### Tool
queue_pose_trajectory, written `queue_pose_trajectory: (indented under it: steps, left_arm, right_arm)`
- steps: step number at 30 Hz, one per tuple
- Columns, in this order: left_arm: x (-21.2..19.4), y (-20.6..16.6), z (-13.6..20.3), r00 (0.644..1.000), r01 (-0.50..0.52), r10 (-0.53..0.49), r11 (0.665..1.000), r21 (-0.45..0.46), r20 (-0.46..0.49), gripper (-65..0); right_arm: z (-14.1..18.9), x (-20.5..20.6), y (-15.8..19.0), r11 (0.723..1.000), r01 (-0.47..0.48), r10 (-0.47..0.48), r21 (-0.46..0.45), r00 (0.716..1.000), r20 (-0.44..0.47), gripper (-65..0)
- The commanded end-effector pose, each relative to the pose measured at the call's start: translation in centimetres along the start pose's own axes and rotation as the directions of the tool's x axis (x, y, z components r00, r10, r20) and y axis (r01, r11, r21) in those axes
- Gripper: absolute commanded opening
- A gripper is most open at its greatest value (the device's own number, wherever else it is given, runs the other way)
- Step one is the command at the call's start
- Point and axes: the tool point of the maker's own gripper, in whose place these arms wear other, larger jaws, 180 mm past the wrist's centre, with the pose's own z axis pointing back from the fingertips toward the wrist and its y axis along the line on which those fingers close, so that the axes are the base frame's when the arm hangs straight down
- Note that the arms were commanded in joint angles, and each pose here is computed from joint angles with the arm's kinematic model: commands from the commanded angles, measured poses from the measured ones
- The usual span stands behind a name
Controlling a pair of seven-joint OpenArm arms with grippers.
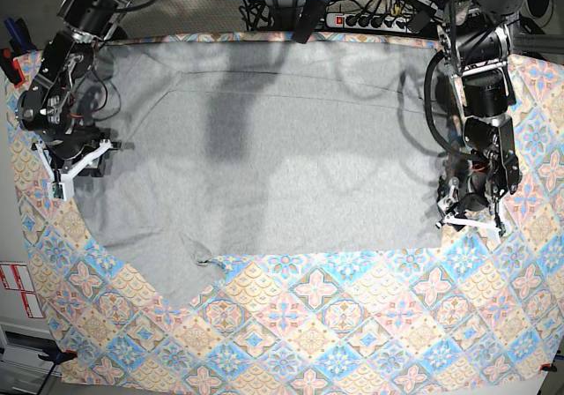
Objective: Fold the T-shirt properly
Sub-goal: 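Reach both grippers down to the shirt's hem corners and grasp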
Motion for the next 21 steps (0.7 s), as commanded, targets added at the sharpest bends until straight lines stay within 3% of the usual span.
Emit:
queue_pose_trajectory:
  steps: [1, 7, 17, 19, 21]
  left_arm:
    - [2.1, -0.5, 0.1, 0.998, 0.013, -0.013, 1.000, -0.009, 0.055, -35.0]
    - [1.7, -2.2, -0.9, 0.986, 0.114, -0.112, 0.993, -0.011, 0.120, -35.0]
    - [-2.0, -5.1, -3.1, 0.995, 0.095, -0.093, 0.995, -0.040, 0.036, -35.6]
    - [-2.9, -5.9, -3.3, 0.996, 0.092, -0.091, 0.994, -0.055, 0.024, -42.0]
    - [-3.8, -6.7, -3.4, 0.996, 0.086, -0.086, 0.994, -0.072, 0.002, -54.2]
  right_arm:
    - [0.4, 1.6, -0.4, 1.000, -0.010, 0.011, -0.006, 0.999, 0.049, -47.3]
    - [0.4, 1.4, -0.3, 1.000, -0.011, 0.011, -0.004, 0.999, 0.046, -47.3]
    - [0.4, 0.8, 0.2, 1.000, -0.004, 0.004, 0.005, 1.000, 0.016, -47.3]
    - [0.4, 0.7, 0.3, 1.000, -0.003, 0.003, 0.006, 1.000, 0.014, -47.3]
    - [0.4, 0.7, 0.3, 1.000, -0.003, 0.003, 0.006, 1.000, 0.013, -47.3]
